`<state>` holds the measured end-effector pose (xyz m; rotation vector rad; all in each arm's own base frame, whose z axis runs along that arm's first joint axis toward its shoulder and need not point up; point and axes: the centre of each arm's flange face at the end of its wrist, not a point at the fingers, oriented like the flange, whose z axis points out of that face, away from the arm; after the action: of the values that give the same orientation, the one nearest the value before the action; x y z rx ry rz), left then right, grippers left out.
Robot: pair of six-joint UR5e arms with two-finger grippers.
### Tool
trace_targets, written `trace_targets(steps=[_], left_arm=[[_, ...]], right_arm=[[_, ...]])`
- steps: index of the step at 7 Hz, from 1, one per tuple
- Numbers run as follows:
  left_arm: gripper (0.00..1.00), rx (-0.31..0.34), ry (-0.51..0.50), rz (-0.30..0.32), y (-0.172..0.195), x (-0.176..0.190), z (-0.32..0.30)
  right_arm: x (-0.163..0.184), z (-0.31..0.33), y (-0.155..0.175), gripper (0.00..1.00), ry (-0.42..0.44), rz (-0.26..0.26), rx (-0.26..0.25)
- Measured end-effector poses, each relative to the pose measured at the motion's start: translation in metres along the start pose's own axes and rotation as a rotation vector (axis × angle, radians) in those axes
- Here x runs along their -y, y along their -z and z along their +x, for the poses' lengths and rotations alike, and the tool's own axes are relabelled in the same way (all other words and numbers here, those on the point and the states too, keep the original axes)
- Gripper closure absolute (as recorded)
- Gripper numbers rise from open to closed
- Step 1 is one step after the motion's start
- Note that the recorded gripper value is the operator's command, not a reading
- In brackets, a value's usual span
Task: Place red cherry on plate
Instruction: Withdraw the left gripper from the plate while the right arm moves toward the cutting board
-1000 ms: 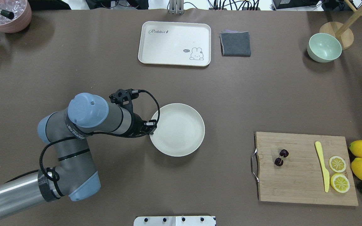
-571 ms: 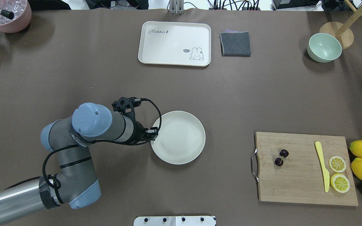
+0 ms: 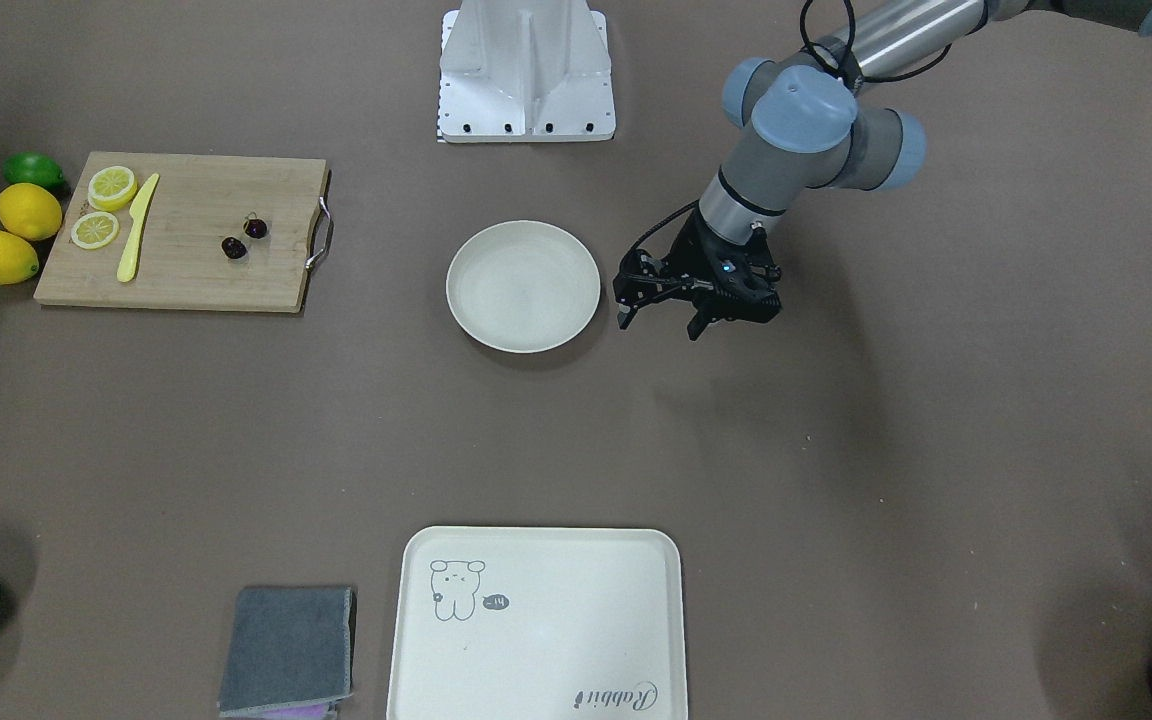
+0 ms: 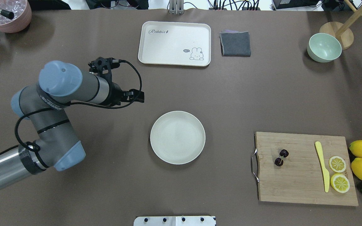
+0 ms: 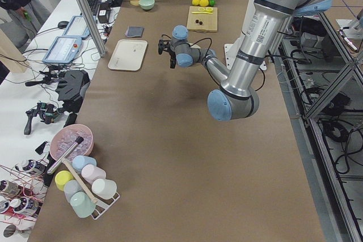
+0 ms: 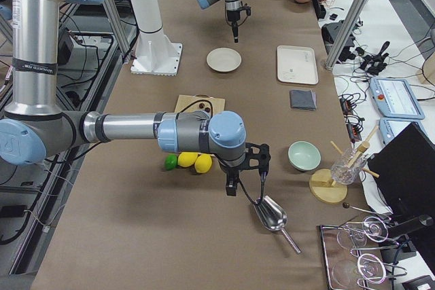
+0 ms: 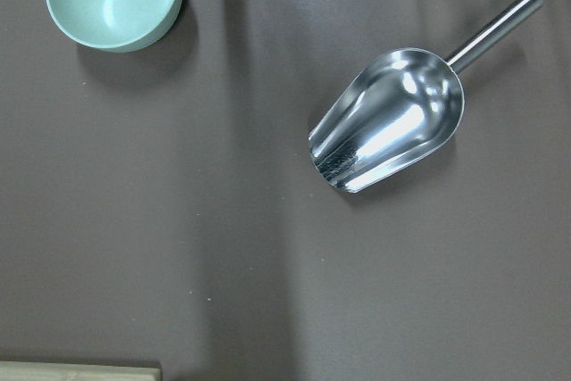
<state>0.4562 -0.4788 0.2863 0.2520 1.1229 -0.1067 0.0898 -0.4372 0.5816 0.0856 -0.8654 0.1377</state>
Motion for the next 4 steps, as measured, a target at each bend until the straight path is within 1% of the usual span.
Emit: trace_targets(steps=[1,2,3,4], left_arm=[[0.02,0.009,-0.001,0.022,0.016,0.025,-0.018],[0.02,0.017,0.021,0.027,0.034,0.051,-0.041],[0.02,0.027,0.012,0.028,0.052,0.074,-0.067],[0.02,0.051,-0.067,0.035,0.066,0.093,-0.096]], right_arm=[[0.001,-0.032,0.002,0.0,-0.032,0.0,0.012],[-0.001,-0.072,0.004,0.0,-0.077,-0.003,0.025],[-0.006,-0.12,0.005,0.0,-0.129,-0.01,0.04],[-0.012,-0.166,0.001,0.0,-0.167,-0.017,0.051]])
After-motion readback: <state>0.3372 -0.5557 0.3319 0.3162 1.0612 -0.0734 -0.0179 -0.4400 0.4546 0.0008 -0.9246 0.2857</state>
